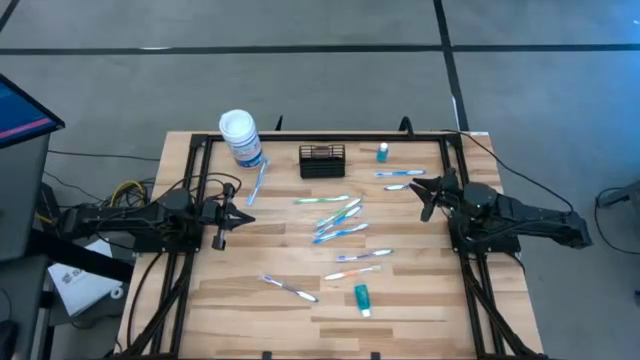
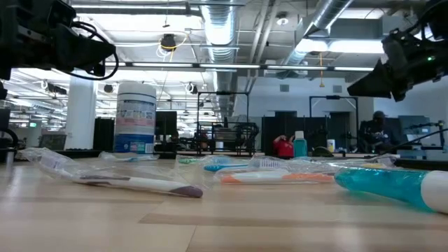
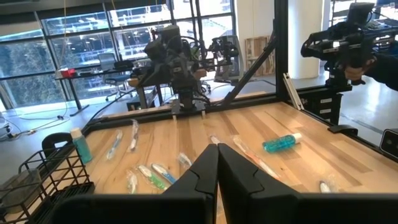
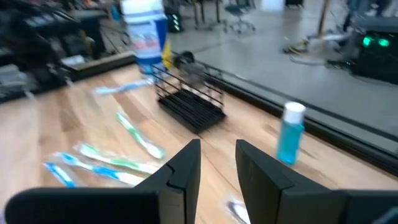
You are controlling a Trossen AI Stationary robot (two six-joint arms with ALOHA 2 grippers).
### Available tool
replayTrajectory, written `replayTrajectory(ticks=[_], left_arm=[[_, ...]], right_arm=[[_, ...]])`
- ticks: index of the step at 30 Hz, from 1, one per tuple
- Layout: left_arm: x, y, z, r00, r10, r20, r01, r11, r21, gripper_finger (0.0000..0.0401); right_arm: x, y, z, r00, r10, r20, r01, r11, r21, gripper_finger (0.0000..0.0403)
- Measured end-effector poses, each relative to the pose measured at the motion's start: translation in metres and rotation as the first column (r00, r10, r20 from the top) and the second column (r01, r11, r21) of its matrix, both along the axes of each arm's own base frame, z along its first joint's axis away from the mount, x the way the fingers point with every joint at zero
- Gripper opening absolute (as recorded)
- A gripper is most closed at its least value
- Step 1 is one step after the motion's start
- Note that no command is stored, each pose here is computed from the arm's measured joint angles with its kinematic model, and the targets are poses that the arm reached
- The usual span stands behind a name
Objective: Pick & Place toothbrushing station
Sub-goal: Put the blue toothbrush into the black wire organizer
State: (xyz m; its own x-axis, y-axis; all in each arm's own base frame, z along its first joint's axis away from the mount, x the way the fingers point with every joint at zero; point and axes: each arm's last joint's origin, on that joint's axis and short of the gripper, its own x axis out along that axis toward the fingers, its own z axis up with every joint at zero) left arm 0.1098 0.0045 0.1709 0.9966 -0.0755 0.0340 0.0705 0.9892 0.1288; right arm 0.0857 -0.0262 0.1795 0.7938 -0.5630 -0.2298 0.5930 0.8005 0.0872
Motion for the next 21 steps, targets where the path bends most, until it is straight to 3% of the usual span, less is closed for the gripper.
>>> replayTrajectory(ticks=[11, 21], left_arm=[[0.000, 0.000, 0.001, 1.000, 0.000, 0.010, 0.000, 1.000, 0.003, 0.0001], [0.000, 0.000, 0.002, 1.000, 0.000, 0.016, 0.000, 1.000, 0.003, 0.0001]], right_arm=[[0.019, -0.016, 0.003, 0.974, -0.058, -0.220, 0.068, 0.997, 0.039, 0.0092], [0.050, -0.042, 0.011, 0.880, -0.053, -0.471, 0.070, 0.997, 0.018, 0.0092]])
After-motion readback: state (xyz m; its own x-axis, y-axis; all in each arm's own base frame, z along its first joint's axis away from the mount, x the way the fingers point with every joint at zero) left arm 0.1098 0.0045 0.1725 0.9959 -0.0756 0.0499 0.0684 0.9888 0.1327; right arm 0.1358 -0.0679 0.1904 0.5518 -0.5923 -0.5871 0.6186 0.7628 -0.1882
